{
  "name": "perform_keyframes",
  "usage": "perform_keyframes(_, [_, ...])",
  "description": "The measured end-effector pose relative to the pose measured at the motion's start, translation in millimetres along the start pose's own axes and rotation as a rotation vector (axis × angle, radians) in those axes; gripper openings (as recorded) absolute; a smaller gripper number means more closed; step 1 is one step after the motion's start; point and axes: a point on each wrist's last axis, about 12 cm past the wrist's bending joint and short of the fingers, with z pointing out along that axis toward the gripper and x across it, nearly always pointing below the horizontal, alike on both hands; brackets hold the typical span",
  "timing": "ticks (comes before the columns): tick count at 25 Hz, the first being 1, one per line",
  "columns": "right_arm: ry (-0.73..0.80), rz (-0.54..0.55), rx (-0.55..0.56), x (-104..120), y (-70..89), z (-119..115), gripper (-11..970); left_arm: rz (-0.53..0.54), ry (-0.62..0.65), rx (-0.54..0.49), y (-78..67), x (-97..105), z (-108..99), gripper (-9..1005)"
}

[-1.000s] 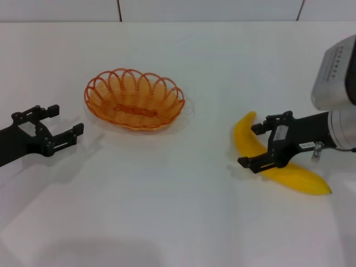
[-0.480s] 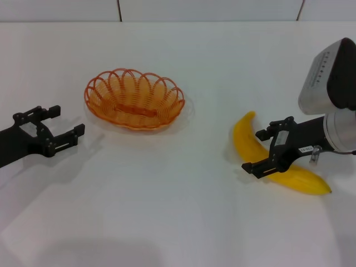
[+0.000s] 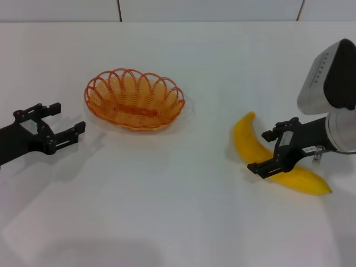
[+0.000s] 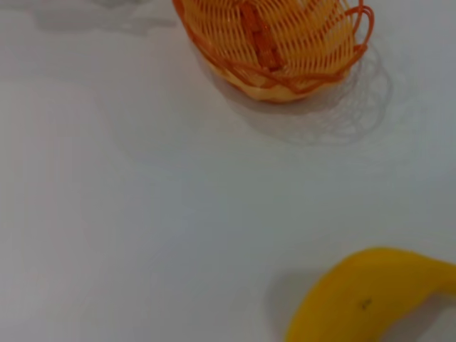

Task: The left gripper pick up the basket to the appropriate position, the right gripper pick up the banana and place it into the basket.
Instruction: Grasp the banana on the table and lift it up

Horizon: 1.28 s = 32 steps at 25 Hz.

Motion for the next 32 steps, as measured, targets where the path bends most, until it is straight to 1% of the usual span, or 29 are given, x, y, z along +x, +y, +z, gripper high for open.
perform_keyframes(7, [0.013, 0.002, -0.001, -1.2, -1.5, 1.9, 842, 0.003, 0.0, 0.003, 0.1, -0.7, 0.6, 770])
perform_keyframes(16, [0.032, -0.012, -0.021, -1.9, 2.3, 7.6, 841, 0.005, -0.001, 0.004, 0.7, -1.8, 1.3, 770])
perform_keyframes(25, [0.032, -0.02, -0.029, -3.8, 1.8, 9.4, 840, 0.006, 0.0, 0.005, 0.4, -1.7, 1.4, 771])
perform_keyframes(32, [0.033, -0.014, -0.035, -5.2, 1.3, 11.2, 701, 0.007, 0.0, 0.005, 0.4, -1.5, 1.2, 771])
